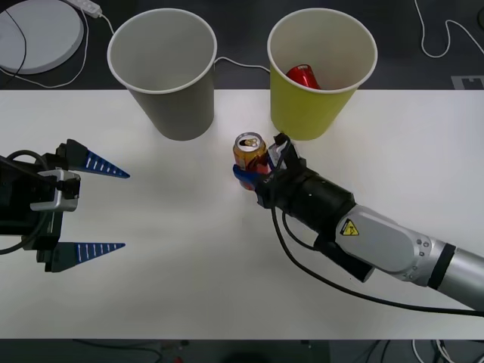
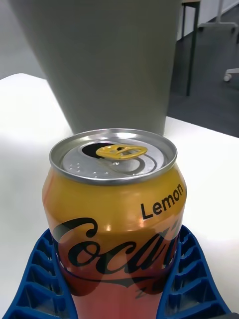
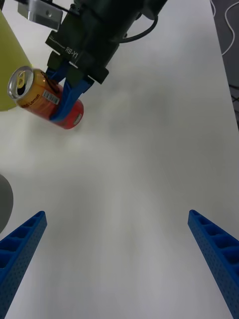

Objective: Put the can into the green bin and the plastic bottle into the gray bin

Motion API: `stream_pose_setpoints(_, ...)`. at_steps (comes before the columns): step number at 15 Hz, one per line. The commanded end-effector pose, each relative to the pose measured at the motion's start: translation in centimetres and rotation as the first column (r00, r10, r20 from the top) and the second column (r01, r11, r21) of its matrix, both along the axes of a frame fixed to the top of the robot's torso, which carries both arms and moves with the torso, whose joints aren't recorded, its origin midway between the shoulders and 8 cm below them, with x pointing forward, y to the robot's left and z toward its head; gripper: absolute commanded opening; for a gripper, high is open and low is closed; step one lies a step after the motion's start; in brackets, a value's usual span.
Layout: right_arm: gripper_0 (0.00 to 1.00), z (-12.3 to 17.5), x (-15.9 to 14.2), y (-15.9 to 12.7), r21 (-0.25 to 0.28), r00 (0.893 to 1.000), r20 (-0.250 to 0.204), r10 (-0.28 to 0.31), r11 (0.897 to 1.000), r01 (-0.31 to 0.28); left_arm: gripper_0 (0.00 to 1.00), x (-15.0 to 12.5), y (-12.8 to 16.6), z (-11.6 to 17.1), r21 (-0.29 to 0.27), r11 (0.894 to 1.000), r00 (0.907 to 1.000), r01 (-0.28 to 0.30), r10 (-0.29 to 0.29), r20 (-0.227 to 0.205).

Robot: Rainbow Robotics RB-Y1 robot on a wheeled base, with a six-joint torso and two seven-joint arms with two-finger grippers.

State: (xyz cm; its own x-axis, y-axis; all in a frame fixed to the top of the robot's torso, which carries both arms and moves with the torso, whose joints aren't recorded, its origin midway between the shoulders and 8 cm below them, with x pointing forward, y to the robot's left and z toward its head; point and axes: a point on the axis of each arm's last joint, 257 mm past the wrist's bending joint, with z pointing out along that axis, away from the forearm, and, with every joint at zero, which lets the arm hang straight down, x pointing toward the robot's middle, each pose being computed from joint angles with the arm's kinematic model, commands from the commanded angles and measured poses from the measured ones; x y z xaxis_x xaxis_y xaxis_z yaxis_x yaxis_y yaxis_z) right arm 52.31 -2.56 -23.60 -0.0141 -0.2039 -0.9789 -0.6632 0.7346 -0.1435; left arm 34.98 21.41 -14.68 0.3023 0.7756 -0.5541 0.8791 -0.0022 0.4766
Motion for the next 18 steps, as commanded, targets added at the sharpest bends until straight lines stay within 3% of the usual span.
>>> stream_pose_setpoints(1, 0.00, 1.0, -2.4, -2.0, -0.055, 0.997, -0.023, 0.077, 0.995, -0.078, 1.00, 0.0, 0.0, 0.0, 0.000, 1.000, 1.0000, 0.000, 0.000, 0.000)
stream_pose_setpoints(6, 0.00, 2.5, -6.1, -6.9, -0.123, 0.977, -0.136, 0.163, 0.976, -0.180, 1.00, 0.0, 0.0, 0.0, 0.000, 1.000, 1.0000, 0.000, 0.000, 0.000)
stream_pose_setpoints(10, 0.00, 5.2, -7.4, -12.1, -0.125, 0.942, -0.295, 0.159, 0.971, -0.203, 1.00, 0.0, 0.0, 0.0, 0.000, 1.000, 1.0000, 0.000, 0.000, 0.000)
stream_pose_setpoints(13, 0.00, 7.8, -8.7, -16.5, -0.197, 0.896, -0.437, 0.083, 0.963, -0.185, 1.00, 0.0, 0.0, 0.0, 0.000, 1.000, 1.0000, 0.000, 0.000, 0.000)
stream_pose_setpoints(15, 0.00, 9.6, -10.1, -19.2, -0.215, 0.855, -0.519, 0.000, 0.968, -0.130, 1.00, 0.0, 0.0, 0.0, 0.000, 1.000, 1.0000, 0.000, 0.000, 0.000)
stream_pose_setpoints(17, 0.00, 10.8, -11.2, -21.2, -0.228, 0.824, -0.564, -0.048, 0.969, -0.099, 1.00, 0.0, 0.0, 0.0, 0.000, 1.000, 1.0000, 0.000, 0.000, 0.000)
stream_pose_setpoints(18, 0.00, 11.6, -11.6, -22.2, -0.243, 0.821, -0.568, -0.066, 0.966, -0.090, 1.00, 0.0, 0.0, 0.0, 0.000, 1.000, 1.0000, 0.000, 0.000, 0.000)
